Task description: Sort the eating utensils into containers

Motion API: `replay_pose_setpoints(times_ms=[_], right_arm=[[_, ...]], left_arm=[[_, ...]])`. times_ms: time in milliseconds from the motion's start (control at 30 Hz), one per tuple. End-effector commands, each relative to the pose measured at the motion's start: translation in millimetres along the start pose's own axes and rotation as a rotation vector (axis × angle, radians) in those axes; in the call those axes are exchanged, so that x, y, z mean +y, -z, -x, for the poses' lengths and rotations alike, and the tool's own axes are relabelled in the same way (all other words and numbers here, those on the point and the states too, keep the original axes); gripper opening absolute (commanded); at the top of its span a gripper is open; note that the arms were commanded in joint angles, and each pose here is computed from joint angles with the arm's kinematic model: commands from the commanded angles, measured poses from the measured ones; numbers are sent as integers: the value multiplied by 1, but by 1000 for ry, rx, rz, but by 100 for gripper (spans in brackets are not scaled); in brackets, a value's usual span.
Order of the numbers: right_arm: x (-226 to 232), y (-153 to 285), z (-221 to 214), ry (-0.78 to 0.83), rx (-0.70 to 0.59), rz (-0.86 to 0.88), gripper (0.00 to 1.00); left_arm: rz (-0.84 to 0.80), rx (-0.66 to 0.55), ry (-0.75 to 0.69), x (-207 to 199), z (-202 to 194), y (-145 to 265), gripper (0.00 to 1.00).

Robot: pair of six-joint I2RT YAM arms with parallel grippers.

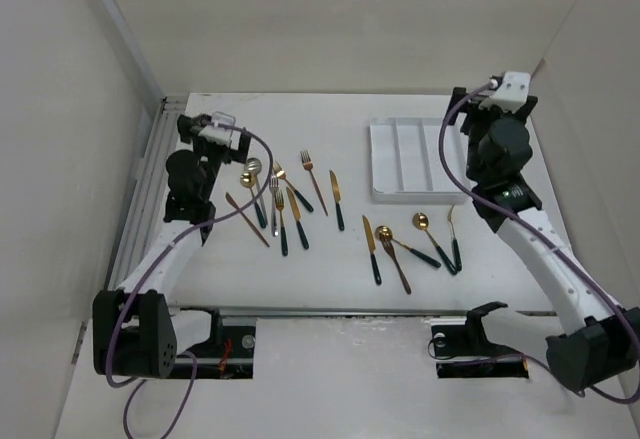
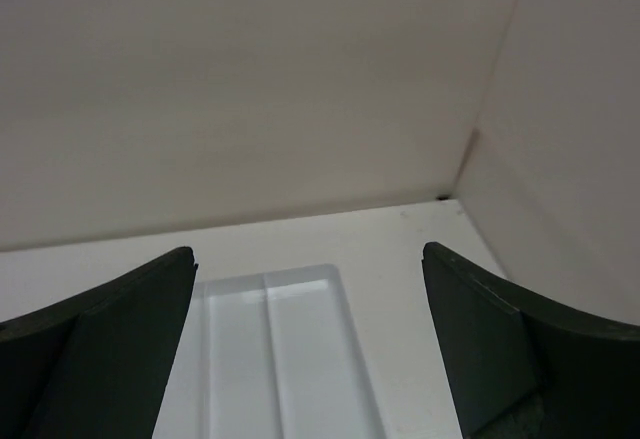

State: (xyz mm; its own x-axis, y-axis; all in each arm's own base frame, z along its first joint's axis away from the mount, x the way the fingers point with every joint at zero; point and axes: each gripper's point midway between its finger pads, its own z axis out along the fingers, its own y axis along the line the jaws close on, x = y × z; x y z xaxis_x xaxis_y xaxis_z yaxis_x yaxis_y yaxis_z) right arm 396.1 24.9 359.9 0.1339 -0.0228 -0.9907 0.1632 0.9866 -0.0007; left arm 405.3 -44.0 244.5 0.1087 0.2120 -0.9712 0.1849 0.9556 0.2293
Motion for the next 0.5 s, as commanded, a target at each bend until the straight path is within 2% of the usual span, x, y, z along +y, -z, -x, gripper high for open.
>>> replay_pose_setpoints(times_ms=[0,33,67,100,133,167,200,233,300,400,467], right_arm=[[-58,38,-11,399,296,-379,100],[-65,41,-26,474,378,-435,100],[-68,44,-30,469,413,-464,100],[-58,37,-18,404,425,-395,100],[-48,46,-45,357,563,-298,100],[-36,46,-48,262,603,-203,100],[-14,46,-59,121,670,-14,100],[-6,50,-69,57,714,43,100],[2,68,-90,-60,812,83,100],[-7,103,-138,-126,1004,39,89],[-8,115,-159,-175,1082,40,74]], left_arm=[[21,6,-257,22,49,-1,100],[44,7,-298,28,57,-2,100],[79,20,-330,37,63,-2,100],[89,-3,-351,43,84,-4,100],[84,56,-329,43,75,-5,100],[73,86,-299,42,74,-6,100],[69,73,-274,44,92,-7,100],[29,141,-222,36,79,-3,100],[-54,150,-187,18,78,0,100],[-66,173,-79,8,65,9,100],[-54,189,-30,4,52,13,100]])
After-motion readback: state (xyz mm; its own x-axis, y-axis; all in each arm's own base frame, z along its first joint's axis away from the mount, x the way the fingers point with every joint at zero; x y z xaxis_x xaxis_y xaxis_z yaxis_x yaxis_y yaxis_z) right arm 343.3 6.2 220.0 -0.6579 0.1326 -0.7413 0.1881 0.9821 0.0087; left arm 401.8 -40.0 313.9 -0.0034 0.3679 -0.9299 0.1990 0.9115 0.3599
